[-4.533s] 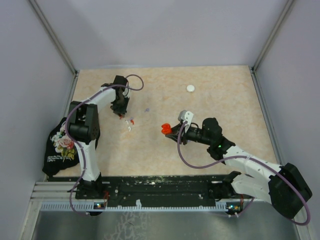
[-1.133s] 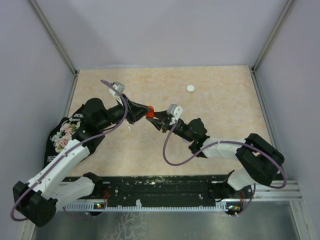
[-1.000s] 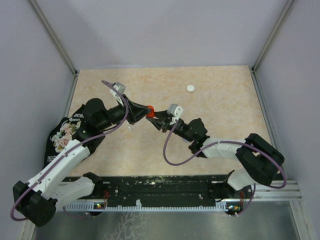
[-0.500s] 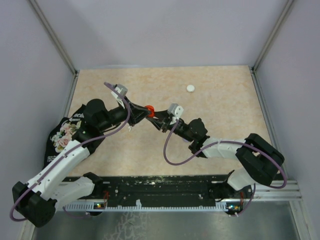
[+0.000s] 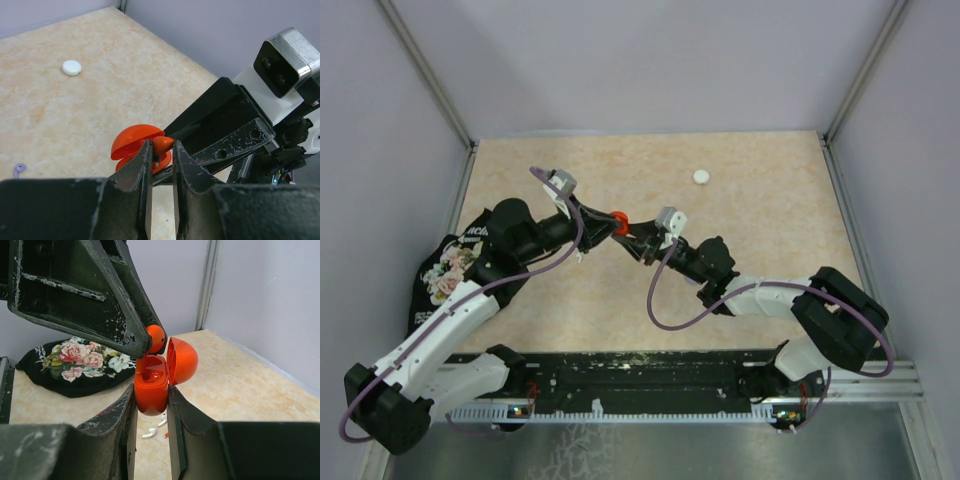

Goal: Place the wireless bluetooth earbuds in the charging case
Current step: Place the earbud in the charging case.

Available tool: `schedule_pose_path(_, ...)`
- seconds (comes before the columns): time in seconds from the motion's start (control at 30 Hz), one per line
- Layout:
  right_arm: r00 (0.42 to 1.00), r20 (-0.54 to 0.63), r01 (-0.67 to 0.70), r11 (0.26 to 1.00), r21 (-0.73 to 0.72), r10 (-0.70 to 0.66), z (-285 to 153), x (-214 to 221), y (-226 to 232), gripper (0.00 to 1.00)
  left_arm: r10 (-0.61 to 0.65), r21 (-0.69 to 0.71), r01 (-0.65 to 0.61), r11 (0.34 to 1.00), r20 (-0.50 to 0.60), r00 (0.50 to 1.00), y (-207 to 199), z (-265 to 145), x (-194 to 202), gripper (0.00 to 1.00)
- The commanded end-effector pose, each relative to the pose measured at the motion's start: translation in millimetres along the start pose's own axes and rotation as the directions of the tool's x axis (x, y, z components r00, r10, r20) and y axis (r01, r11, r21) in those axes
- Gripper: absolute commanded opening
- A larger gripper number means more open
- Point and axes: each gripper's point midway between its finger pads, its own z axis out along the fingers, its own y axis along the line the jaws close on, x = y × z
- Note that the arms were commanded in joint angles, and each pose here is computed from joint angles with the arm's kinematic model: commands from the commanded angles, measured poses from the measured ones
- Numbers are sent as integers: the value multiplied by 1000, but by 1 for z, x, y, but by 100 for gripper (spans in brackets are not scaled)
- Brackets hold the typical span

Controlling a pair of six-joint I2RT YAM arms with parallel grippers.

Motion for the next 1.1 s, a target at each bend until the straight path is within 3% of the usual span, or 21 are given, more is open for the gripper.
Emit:
schedule_pose_path(0.0,989,149,21,999,-27,-17,13,-49,5,0,28,37,-28,999,2,1000,-7,1,1,13)
schedule_pose_path(0.5,987,158,5,1000,-30,0,14,-50,6,0,47,44,-44,998,-59,997,-5,0,16,14)
schedule_pose_path(1.07,981,192,-8,999,-36,15,13,-58,7,0,94,55,-91,994,-45,995,-7,-3,11,14)
